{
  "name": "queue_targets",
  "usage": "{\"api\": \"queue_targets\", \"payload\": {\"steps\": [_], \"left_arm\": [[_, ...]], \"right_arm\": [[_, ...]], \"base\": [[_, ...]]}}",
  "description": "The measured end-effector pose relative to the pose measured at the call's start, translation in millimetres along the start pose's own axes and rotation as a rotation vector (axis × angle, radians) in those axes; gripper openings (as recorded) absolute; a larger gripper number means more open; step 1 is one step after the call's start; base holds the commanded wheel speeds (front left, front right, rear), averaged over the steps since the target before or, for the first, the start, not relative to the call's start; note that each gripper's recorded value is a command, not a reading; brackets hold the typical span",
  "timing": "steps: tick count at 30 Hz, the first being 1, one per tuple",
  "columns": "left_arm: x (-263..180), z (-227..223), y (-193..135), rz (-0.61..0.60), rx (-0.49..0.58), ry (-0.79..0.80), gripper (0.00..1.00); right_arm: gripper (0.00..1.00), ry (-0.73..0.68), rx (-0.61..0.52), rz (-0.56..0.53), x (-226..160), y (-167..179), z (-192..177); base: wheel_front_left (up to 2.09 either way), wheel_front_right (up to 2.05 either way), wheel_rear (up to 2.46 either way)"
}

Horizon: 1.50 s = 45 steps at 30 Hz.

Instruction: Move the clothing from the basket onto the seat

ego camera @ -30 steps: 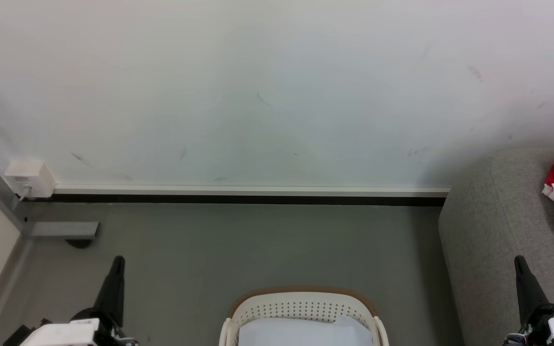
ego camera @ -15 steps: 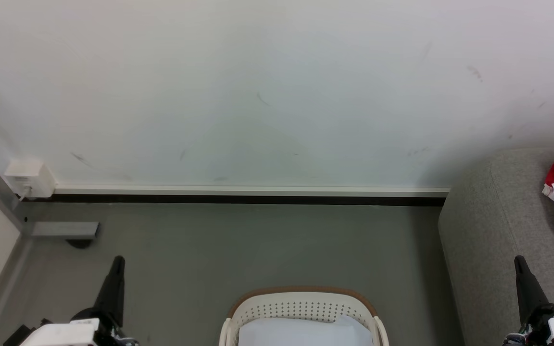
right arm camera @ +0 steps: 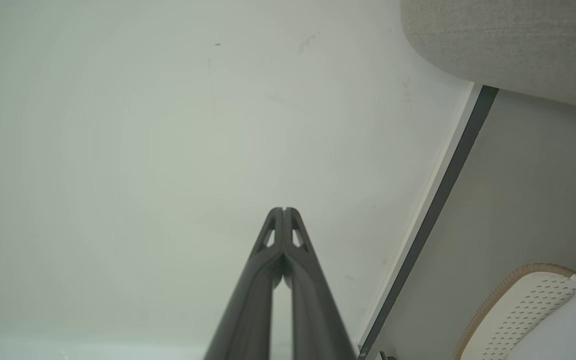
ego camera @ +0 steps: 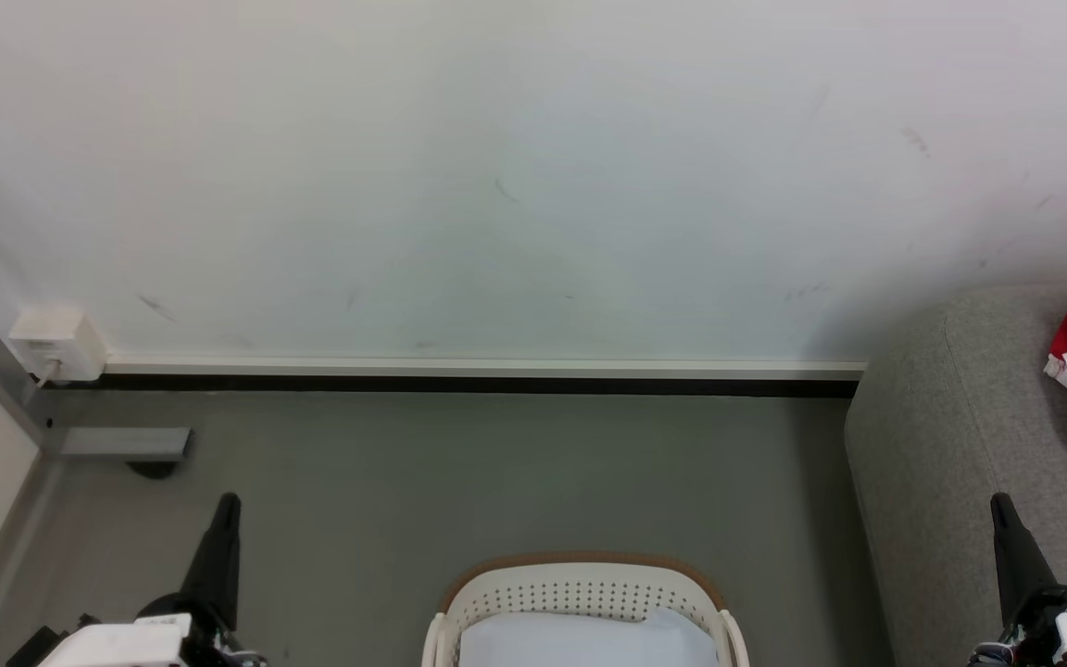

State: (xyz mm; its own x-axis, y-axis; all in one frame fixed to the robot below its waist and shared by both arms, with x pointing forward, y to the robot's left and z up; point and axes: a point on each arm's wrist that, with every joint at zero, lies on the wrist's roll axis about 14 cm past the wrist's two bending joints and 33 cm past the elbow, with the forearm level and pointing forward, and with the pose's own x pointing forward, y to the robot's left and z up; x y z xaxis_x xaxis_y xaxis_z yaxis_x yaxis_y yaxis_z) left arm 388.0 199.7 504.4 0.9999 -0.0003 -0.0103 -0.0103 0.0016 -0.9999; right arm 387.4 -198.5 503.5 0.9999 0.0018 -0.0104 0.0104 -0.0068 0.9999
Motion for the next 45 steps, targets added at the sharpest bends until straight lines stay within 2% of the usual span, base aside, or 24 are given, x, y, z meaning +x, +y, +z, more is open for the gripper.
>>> {"api": "queue_targets", "payload": {"steps": [45], "left_arm": [[0.0, 0.0, 0.0, 0.0, 0.0, 0.0, 0.0]], "right_arm": [[0.0, 0.0, 0.0, 0.0, 0.0, 0.0, 0.0]], "base": [[0.0, 0.0, 0.0]]}}
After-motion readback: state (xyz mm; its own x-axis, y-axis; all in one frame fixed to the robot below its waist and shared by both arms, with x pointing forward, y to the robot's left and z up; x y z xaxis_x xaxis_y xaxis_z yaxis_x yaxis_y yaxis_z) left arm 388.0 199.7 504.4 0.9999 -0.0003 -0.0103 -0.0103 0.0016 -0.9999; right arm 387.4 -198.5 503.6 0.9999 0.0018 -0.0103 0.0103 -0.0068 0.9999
